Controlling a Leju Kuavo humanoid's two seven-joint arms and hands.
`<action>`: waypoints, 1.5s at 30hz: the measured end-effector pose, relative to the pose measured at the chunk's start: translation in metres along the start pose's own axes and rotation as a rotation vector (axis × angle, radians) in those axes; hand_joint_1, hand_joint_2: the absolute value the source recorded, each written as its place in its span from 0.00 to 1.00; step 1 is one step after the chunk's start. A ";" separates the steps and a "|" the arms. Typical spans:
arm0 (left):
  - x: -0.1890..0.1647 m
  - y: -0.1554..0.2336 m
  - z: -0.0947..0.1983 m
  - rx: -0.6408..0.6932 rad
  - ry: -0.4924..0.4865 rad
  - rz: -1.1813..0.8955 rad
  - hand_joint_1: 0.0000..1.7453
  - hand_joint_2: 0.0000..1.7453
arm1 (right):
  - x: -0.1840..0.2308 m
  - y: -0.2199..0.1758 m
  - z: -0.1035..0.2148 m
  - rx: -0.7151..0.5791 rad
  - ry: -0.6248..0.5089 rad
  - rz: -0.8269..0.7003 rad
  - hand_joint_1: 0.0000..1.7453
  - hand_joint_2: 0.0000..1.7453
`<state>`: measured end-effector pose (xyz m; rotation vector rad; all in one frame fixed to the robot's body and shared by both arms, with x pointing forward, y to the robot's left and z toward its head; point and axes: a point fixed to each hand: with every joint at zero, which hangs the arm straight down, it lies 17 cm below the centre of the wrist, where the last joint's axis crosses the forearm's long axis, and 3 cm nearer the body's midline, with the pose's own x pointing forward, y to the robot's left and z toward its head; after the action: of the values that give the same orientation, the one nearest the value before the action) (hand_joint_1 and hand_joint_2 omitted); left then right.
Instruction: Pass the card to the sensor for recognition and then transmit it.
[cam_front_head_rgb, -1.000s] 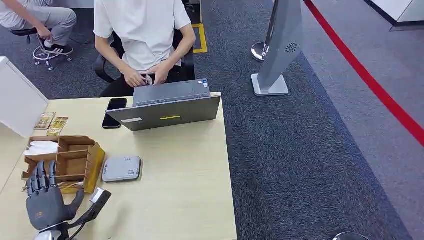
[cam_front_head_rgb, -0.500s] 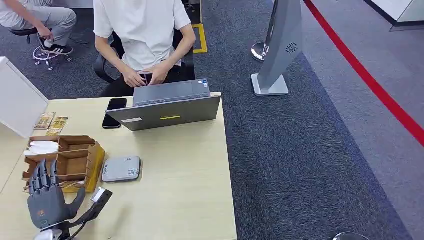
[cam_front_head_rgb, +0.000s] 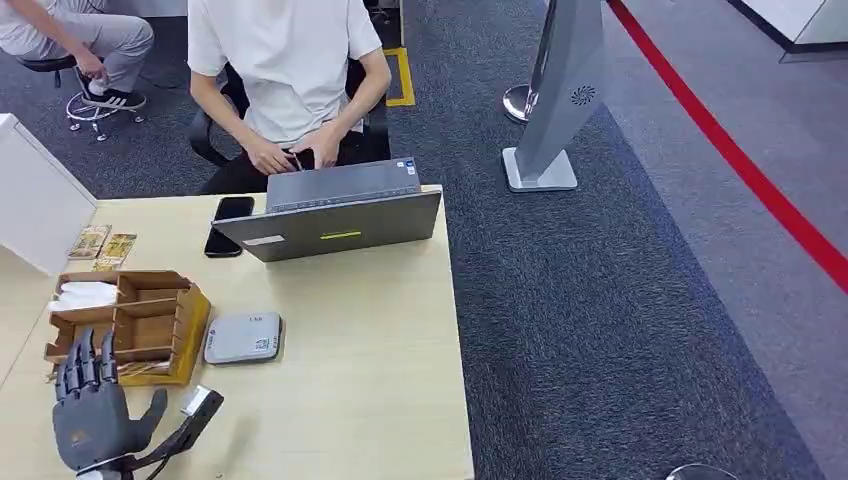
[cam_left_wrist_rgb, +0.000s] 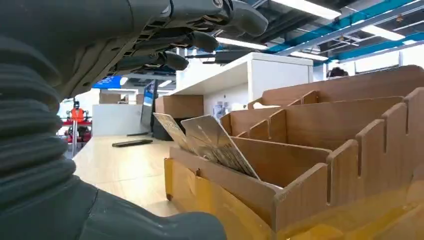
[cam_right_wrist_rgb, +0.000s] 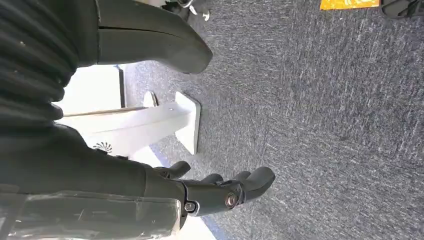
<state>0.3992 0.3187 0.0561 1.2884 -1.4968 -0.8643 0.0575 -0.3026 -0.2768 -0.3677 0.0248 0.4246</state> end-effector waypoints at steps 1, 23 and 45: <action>0.001 -0.001 0.001 -0.004 -0.008 -0.004 0.00 1.00 | 0.000 0.000 0.000 0.000 0.000 0.000 0.00 1.00; 0.002 0.015 0.010 -0.053 -0.080 -0.088 0.00 1.00 | -0.001 0.001 0.000 0.007 0.010 -0.030 0.00 1.00; 0.007 0.025 0.008 -0.033 -0.105 -0.096 0.00 1.00 | -0.002 0.001 0.000 0.007 0.011 -0.030 0.00 1.00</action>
<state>0.3837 0.3158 0.0781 1.3165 -1.5054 -1.0282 0.0557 -0.3025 -0.2770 -0.3634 0.0309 0.3923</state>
